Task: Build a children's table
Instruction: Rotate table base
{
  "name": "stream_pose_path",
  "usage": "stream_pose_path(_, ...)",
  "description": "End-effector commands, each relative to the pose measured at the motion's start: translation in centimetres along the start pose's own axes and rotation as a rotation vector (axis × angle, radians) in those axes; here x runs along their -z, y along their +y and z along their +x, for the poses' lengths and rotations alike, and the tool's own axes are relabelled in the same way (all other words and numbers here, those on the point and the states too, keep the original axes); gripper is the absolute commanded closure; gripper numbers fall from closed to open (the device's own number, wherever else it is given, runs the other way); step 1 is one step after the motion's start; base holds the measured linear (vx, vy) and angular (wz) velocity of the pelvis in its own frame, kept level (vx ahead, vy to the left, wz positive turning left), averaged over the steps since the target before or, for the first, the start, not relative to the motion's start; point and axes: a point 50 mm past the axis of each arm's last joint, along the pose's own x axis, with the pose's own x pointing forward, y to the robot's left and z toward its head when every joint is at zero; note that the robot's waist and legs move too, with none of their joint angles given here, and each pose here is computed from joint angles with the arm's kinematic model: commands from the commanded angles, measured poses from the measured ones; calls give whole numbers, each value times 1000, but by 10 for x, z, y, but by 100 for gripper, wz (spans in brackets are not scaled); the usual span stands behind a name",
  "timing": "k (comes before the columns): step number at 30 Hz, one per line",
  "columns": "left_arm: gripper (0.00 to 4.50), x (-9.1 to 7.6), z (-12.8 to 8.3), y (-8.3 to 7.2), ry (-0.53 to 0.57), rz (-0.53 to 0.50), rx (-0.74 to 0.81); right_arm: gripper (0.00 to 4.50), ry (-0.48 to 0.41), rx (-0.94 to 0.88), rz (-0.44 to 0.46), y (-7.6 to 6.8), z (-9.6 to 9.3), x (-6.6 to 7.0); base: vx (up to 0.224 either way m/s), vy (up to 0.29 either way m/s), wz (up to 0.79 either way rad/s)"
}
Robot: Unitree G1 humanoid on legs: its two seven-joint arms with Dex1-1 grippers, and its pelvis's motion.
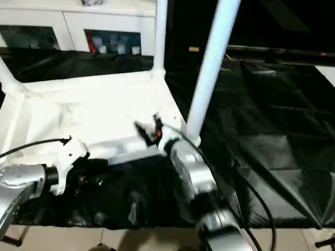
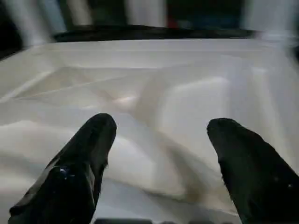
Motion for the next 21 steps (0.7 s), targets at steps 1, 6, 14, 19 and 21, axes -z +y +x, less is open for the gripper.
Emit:
stream_pose_path(1,142,3,-3,7,47,26,-66,93,-4,108,30,-15,1,0,0,0,0)
stream_pose_path(6,93,2,1,7,43,34,-81,93,-5,269,22,-47,-3,-3,0,0,0)
stream_pose_path(14,25,0,9,13,35,69,-131,93,-31,443,-11,-96,-18,-20,0,0,0)
stream_pose_path(19,7,-2,11,16,17,80,-164,93,-51,541,-40,-126,-33,-34,0,0,0)
stream_pose_path(21,7,-1,10,19,11,88,-190,93,-55,578,-61,-139,-41,-40,0,0,0)
